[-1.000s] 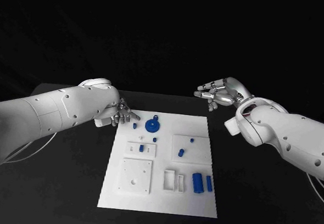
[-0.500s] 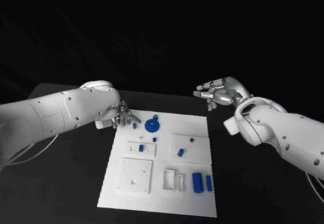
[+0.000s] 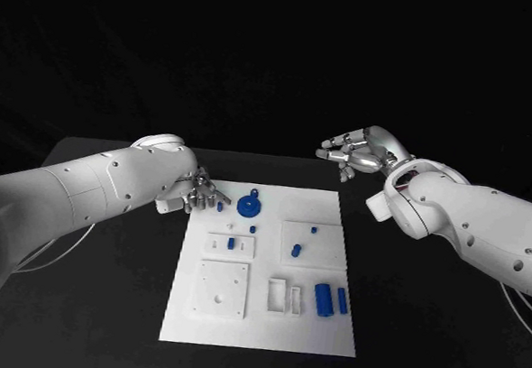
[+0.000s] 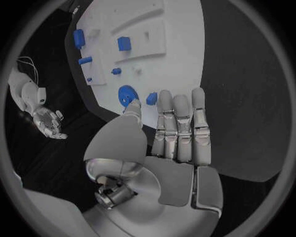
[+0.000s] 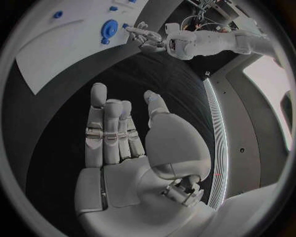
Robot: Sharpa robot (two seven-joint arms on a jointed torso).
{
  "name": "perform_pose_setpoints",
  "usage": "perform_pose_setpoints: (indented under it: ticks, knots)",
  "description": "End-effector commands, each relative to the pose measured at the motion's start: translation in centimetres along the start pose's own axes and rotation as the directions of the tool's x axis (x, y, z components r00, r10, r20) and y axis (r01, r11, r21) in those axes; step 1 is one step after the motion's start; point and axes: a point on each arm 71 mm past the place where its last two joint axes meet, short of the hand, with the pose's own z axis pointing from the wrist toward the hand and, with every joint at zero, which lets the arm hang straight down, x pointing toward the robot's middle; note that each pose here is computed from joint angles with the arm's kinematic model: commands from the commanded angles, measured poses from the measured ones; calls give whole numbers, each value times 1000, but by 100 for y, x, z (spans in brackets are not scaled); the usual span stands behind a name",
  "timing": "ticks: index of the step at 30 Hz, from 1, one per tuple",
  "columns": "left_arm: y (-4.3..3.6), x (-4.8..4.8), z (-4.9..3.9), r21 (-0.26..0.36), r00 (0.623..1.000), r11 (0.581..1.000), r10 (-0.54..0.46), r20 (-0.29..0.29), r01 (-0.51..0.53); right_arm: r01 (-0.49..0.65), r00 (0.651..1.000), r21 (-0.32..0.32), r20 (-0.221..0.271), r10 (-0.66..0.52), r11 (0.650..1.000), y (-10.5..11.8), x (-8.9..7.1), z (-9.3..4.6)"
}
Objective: Assemble the parts on the task board
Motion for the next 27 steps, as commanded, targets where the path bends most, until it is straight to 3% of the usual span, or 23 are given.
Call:
perform_pose_setpoints:
  ticks: [1, 27]
  knots:
    - [-23, 31, 8, 16, 1000, 1000, 12, -26, -11, -2, 1000, -10, -12, 2, 1000, 14, 17, 0]
    - [-2, 34, 55, 16, 999, 999, -32, -24, 32, -3, 1000, -12, -13, 3, 1000, 23, 22, -5]
